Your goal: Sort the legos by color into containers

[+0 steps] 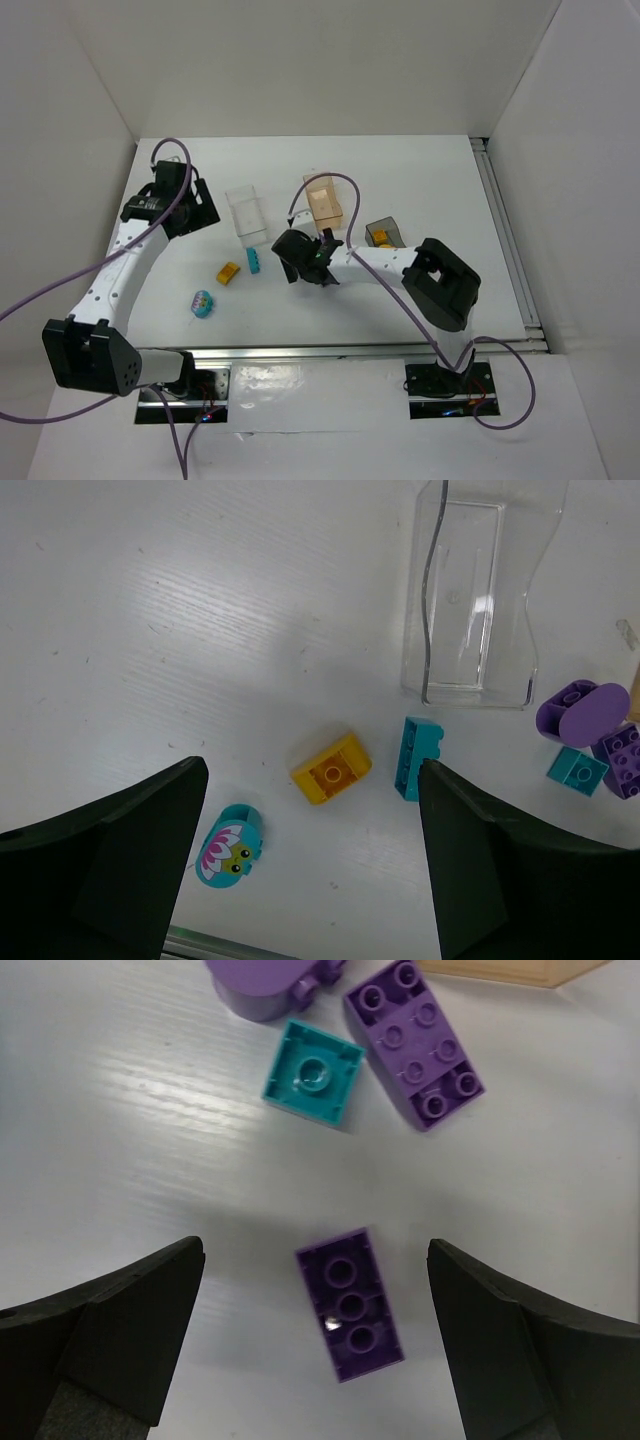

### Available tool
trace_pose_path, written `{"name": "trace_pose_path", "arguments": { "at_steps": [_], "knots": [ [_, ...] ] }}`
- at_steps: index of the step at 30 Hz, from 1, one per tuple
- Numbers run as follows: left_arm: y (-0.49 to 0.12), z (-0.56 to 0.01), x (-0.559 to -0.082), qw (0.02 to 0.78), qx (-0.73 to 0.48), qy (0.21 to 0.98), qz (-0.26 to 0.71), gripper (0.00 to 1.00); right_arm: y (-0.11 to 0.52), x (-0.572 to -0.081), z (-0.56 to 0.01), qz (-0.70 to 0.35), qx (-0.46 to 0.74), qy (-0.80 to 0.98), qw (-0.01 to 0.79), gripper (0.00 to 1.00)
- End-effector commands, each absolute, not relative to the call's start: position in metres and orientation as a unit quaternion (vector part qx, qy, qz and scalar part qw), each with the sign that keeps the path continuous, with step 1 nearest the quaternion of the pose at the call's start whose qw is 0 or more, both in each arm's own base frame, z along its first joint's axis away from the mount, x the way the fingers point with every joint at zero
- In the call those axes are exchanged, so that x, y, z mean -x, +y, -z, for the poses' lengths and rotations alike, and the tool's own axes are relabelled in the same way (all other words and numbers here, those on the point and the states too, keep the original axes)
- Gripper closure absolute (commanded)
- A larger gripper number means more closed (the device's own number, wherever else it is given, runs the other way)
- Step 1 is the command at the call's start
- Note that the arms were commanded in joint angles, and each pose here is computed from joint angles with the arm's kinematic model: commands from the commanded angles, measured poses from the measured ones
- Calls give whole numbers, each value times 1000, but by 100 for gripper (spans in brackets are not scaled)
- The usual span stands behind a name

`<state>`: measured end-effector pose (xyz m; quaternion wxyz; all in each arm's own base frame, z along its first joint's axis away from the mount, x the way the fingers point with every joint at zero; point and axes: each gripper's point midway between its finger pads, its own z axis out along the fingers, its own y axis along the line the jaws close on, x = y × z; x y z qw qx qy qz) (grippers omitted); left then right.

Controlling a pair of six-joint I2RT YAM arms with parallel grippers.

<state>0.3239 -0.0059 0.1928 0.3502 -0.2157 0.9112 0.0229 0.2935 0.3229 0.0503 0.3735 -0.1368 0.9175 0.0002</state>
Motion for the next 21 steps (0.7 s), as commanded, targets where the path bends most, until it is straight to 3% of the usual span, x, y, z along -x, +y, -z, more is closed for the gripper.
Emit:
{"name": "trace_pose_path", "arguments": {
  "at_steps": [1, 9, 13, 17, 21],
  "knots": [
    [-10, -190, -326, 348, 197, 917, -15, 6, 307, -302, -55, 32, 159, 906, 391, 0],
    [-14, -185, -327, 341, 193, 920, -7, 6, 299, -299, -31, 11, 144, 919, 367, 0],
    [-15, -182, -327, 340, 192, 921, -2, 6, 299, -292, -29, -16, 144, 921, 361, 20],
    [-15, -182, -327, 340, 192, 921, -2, 6, 298, -289, -29, -21, 142, 923, 358, 32],
    [-15, -182, -327, 340, 188, 921, -4, 6, 303, -290, -46, -43, 129, 919, 370, 55]
  ]
}}
